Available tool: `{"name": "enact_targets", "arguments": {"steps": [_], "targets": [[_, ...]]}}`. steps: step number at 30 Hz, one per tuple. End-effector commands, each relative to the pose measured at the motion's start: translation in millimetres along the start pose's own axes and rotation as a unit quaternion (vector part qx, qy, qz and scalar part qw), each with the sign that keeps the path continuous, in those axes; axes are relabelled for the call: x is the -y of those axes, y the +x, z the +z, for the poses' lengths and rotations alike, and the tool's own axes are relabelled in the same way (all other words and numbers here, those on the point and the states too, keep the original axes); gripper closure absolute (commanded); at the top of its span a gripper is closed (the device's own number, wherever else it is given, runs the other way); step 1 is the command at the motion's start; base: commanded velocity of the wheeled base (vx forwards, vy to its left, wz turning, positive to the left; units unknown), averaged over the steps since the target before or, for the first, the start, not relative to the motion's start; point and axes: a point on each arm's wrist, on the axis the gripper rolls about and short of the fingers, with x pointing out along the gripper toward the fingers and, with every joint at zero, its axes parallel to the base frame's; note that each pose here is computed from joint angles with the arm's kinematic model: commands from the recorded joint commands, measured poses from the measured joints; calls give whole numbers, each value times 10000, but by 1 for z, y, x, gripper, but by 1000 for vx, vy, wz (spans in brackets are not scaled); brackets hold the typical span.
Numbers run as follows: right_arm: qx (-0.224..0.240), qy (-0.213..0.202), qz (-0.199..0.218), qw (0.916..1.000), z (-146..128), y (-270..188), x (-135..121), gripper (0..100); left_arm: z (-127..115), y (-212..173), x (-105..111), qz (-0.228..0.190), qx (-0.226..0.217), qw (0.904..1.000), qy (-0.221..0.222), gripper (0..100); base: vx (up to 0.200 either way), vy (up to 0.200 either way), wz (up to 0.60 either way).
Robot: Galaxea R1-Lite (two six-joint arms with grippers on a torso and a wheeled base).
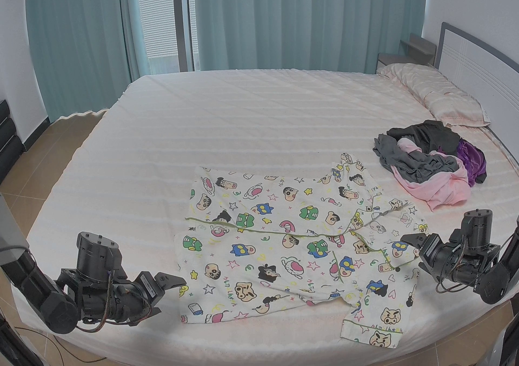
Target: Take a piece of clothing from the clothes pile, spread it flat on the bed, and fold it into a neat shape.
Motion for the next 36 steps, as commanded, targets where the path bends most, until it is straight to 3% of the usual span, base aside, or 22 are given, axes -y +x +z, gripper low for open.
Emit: {"name": "enact_targets", "arguments": {"steps": [1, 7, 12, 22, 34, 35, 36], "targets": [[-4, -1, 3, 10000, 0, 0, 0, 0, -9, 0, 0, 35, -114, 9999, 87, 0, -200, 0, 0], [-14, -5, 1, 10000, -1, 0, 0, 0, -6, 18, 0, 216, -148, 9997, 17, 0, 0, 0, 0], [-44, -26, 14, 10000, -2, 0, -1, 0, -1, 44, 6, 381, 170, 9988, -260, 0, 0, 0, 0], [-114, -54, 18, 9999, -6, 1, -2, 0, -20, 70, 8, 764, 589, 9952, 161, 0, 0, 0, 0], [-105, -55, 30, 9999, -5, 0, -2, 0, -13, 81, 21, 582, 787, 9951, 133, 0, 0, 0, 0], [-105, -55, 30, 9999, -5, 0, -2, 0, -12, 81, 22, 559, 809, 9951, 122, 100, 0, 0, 0], [-100, -56, 36, 9999, -5, 0, -2, 0, -11, 81, 22, 553, 817, 9951, 109, 100, 0, 0, 0]]}}
